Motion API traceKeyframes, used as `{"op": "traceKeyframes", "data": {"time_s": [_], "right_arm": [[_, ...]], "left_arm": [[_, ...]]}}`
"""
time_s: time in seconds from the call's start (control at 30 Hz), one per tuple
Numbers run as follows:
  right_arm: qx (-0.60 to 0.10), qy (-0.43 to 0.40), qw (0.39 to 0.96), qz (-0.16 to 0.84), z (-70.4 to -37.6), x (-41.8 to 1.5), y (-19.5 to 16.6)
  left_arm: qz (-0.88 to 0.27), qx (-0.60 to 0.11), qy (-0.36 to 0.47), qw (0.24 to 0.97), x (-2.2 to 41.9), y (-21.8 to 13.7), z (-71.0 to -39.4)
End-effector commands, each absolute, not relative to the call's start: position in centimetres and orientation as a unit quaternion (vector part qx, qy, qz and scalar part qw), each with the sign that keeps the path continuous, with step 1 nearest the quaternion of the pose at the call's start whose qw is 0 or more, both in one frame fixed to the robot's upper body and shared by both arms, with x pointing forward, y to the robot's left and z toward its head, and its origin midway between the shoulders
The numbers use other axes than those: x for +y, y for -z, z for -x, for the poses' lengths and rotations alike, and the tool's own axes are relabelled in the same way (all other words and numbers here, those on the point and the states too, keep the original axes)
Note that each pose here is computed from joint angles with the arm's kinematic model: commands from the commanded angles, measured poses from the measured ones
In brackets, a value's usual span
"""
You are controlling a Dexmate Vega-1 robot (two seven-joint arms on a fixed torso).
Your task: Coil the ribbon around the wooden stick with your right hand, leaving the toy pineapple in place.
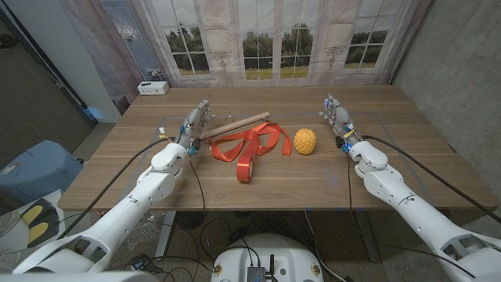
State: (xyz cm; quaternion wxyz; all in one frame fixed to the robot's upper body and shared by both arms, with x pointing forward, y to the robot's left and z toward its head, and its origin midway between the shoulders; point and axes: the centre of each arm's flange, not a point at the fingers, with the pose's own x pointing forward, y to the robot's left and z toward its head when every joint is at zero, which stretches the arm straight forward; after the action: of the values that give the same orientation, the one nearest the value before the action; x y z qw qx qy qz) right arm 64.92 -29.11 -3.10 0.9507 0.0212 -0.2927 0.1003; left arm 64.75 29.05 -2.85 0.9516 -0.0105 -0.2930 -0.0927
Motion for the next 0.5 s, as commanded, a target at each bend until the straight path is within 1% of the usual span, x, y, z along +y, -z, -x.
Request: {"op": "traceKeyframes", "data": {"time_s": [0.03, 0.5], "right_arm": [[-0.293, -0.097, 0.951, -0.026, -64.3, -29.3, 3.9], [-0.291, -0.092, 0.952, -0.033, -63.9, -29.5, 4.7]], "left_arm": [[-0.020, -0.288, 0.060, 0.956, 29.2, 2.7, -63.9], [-0.097, -0.262, 0.001, 0.960, 29.4, 1.5, -63.1]]}}
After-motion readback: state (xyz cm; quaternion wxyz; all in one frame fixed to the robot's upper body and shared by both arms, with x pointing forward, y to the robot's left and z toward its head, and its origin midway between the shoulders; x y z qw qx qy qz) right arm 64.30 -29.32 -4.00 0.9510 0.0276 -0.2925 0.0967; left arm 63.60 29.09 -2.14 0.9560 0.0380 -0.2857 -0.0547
